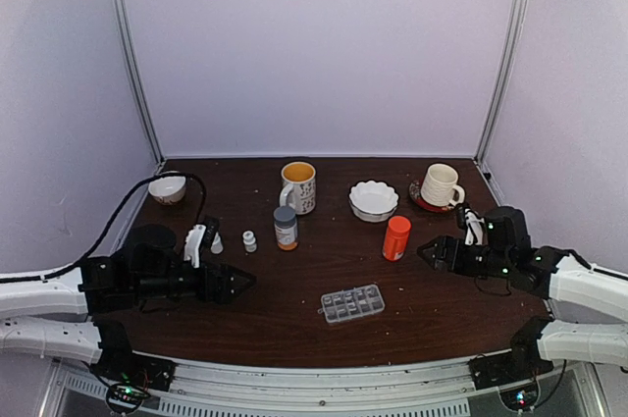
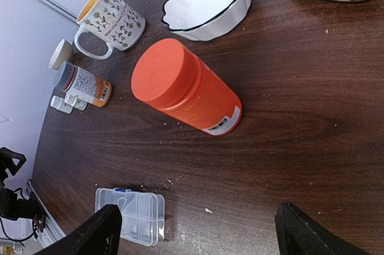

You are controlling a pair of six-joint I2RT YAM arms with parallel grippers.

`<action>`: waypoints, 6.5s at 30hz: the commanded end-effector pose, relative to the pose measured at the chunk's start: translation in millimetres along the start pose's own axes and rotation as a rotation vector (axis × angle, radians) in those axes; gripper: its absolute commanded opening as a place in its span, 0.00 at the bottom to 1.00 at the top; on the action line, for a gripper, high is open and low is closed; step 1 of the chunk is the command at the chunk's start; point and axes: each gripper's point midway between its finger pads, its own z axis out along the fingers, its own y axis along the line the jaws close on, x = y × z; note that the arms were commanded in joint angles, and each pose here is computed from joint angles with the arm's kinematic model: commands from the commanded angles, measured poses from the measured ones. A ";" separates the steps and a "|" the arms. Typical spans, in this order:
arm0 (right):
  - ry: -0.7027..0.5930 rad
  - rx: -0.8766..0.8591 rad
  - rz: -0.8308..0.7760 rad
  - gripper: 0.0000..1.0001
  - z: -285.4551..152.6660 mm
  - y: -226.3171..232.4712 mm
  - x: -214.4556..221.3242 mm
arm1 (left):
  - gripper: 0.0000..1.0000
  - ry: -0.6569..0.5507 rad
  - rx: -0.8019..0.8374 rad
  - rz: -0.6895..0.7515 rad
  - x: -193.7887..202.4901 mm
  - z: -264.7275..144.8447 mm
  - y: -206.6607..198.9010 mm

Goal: Sort the pills into containers
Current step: Adjust the pill container at the center of the board, then pick up the pill container from the center of the board.

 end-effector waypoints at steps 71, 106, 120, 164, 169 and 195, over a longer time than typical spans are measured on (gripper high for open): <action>0.429 0.015 -0.212 0.18 73.1 80.4 140.5 | 0.00 0.365 -0.115 -0.029 87.9 193.7 -54.2; 0.148 -0.126 0.087 0.25 32.5 86.8 105.7 | 0.61 0.148 -0.139 0.085 -19.8 85.5 -77.9; 0.121 -0.138 0.107 0.34 34.8 91.5 99.1 | 0.80 0.179 0.065 -0.066 6.6 94.8 -89.7; 0.219 -0.179 0.232 0.34 60.7 79.1 133.7 | 0.41 0.500 0.071 -0.207 106.1 214.0 -52.4; 0.205 -0.182 0.236 0.34 59.2 77.9 130.2 | 0.32 0.506 0.088 -0.248 111.1 215.7 -44.3; 0.232 -0.251 0.326 0.45 64.0 75.8 139.3 | 0.04 0.516 0.113 -0.369 129.4 216.2 -0.9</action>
